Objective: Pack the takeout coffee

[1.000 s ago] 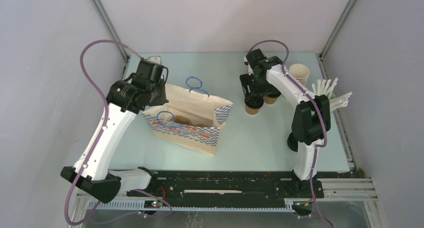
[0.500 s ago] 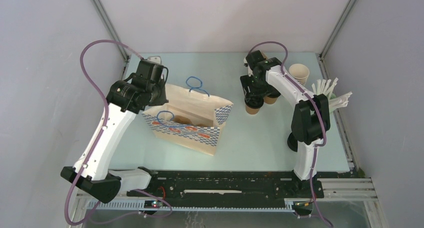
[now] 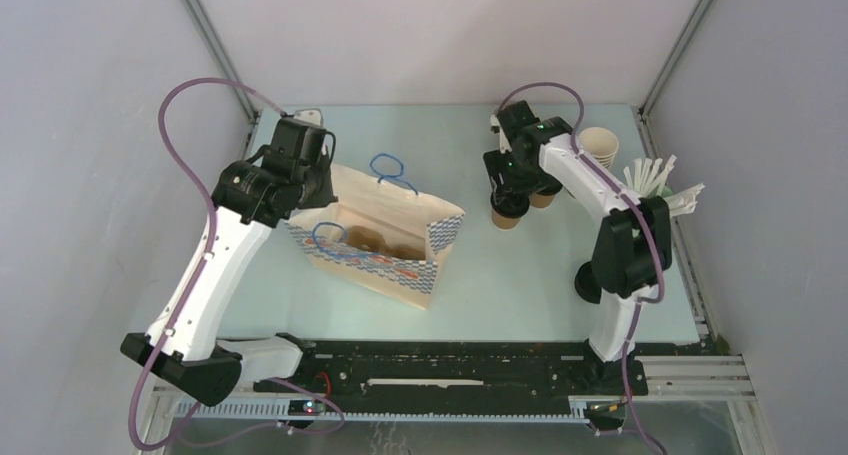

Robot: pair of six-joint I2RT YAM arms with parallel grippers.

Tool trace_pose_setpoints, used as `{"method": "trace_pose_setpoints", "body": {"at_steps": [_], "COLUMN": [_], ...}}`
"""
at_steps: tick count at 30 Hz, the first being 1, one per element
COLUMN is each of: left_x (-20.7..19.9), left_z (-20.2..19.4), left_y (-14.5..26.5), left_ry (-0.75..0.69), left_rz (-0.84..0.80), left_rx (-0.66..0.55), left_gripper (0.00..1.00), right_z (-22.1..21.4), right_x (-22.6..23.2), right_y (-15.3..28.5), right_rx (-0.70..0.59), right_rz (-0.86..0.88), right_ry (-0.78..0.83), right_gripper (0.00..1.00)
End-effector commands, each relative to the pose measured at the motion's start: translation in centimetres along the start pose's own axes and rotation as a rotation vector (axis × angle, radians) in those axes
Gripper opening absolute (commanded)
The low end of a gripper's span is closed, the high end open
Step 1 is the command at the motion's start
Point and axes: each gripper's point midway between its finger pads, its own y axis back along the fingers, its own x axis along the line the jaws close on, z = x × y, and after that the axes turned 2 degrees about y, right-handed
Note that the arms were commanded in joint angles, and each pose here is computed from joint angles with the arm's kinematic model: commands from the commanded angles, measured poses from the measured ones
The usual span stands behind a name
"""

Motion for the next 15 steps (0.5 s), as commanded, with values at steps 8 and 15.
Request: {"method": "trace_pose_setpoints", "body": {"at_steps": [8,15], "left_x": [-1.1,-1.6], "left_z": [5.5,4.2], "left_y": [3.8,3.3], "left_ry": [0.058,0.046], "left_rz": [-0.133,-0.164], "left_rx": [-0.289,-0.253], "left_gripper": [0.0,0.0], "right_z": [1.3,-2.4], "right_x": [5.6,12.9], "right_y": [22.0,32.3], "right_rx": [-0.599,-0.808], "right_rz": [0.375,0.57], "right_ry": [0.117,0.448], "right_gripper": [0.44,0.37]}}
